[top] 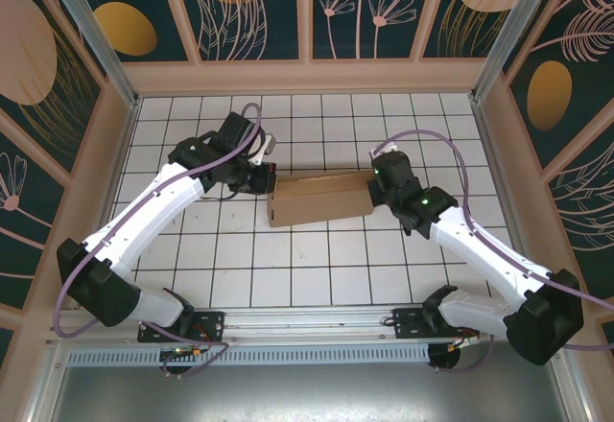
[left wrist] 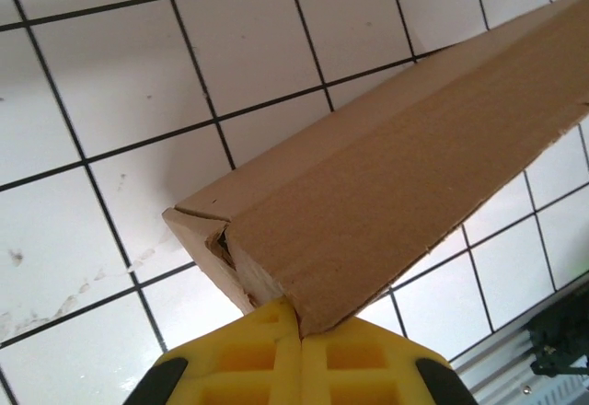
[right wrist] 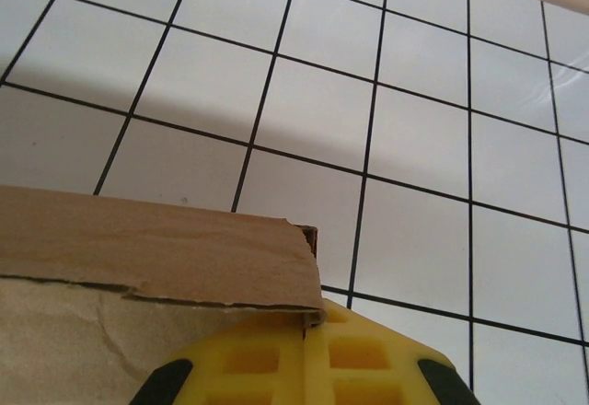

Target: Fold the paper box

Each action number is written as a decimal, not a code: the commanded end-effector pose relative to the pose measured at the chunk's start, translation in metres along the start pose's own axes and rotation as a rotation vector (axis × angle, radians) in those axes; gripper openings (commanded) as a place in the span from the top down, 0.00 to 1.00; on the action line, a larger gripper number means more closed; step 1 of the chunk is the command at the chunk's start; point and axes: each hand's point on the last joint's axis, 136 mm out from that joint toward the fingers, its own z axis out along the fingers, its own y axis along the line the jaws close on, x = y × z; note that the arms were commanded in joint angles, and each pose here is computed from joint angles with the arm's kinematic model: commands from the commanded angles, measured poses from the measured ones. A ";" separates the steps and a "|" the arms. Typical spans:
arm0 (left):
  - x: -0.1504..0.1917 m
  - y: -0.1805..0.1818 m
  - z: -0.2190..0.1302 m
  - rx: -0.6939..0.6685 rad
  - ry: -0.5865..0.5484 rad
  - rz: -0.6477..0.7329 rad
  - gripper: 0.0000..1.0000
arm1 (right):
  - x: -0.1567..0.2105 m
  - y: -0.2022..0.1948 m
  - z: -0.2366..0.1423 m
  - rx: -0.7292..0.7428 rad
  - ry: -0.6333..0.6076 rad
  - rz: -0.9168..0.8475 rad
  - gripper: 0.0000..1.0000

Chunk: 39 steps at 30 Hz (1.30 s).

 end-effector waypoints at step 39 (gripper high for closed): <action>0.002 0.005 0.006 -0.024 -0.038 -0.023 1.00 | 0.007 0.045 -0.037 -0.070 -0.183 -0.154 1.00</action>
